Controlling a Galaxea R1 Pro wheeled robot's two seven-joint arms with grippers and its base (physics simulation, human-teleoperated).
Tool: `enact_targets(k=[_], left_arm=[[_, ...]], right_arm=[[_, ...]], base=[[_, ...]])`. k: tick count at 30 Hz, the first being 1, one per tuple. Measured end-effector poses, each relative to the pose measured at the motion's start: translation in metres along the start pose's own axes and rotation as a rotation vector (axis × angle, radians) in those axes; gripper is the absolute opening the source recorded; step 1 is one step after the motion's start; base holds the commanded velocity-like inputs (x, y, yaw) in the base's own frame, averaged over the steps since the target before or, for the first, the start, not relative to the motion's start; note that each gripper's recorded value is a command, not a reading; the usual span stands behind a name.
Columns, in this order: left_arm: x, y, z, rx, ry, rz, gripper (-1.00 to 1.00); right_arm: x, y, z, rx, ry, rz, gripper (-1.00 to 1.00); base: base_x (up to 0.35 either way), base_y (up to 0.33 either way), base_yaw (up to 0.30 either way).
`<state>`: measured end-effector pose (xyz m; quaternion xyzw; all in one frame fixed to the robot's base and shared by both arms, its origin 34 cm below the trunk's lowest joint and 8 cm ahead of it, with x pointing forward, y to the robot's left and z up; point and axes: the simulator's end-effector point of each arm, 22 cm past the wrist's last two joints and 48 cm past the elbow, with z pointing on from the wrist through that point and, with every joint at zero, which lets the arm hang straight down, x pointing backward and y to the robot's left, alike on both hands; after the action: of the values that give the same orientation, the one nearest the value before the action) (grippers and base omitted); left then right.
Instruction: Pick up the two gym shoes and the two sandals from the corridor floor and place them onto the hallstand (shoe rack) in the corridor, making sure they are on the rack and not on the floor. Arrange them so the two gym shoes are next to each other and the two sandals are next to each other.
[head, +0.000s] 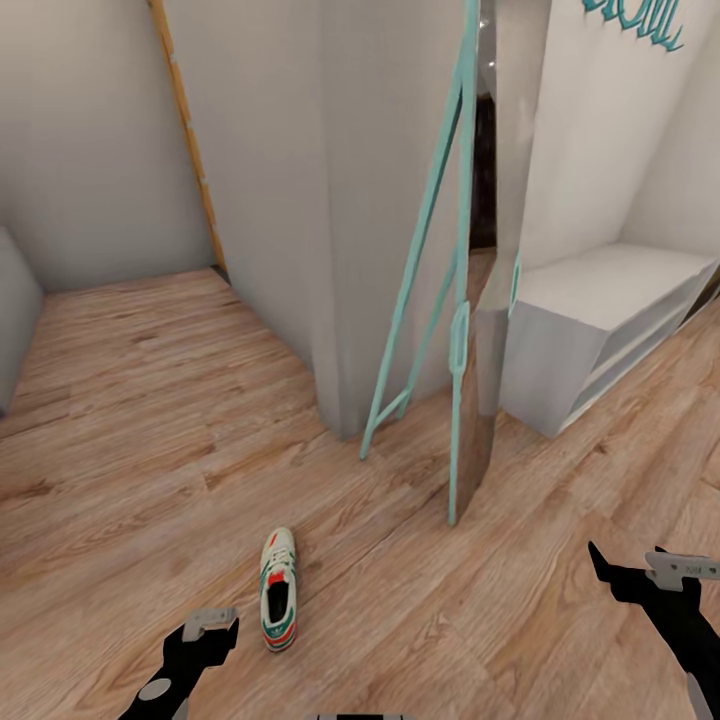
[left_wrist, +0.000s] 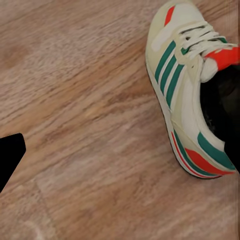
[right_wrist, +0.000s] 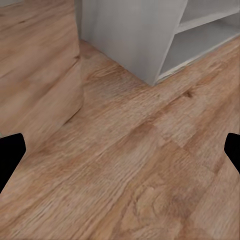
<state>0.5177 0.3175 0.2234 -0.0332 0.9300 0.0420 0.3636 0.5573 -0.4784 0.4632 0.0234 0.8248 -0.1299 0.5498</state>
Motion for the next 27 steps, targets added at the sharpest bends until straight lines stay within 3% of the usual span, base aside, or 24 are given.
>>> enact_targets(k=[27], left_arm=[[0.0001,0.0003,0.0000,-0.001,0.000,-0.002,1.00]], right_arm=[[0.0002,0.0002,0.0001,0.000,0.000,-0.001,1.00]], base=[[0.054,-0.004,0.001]])
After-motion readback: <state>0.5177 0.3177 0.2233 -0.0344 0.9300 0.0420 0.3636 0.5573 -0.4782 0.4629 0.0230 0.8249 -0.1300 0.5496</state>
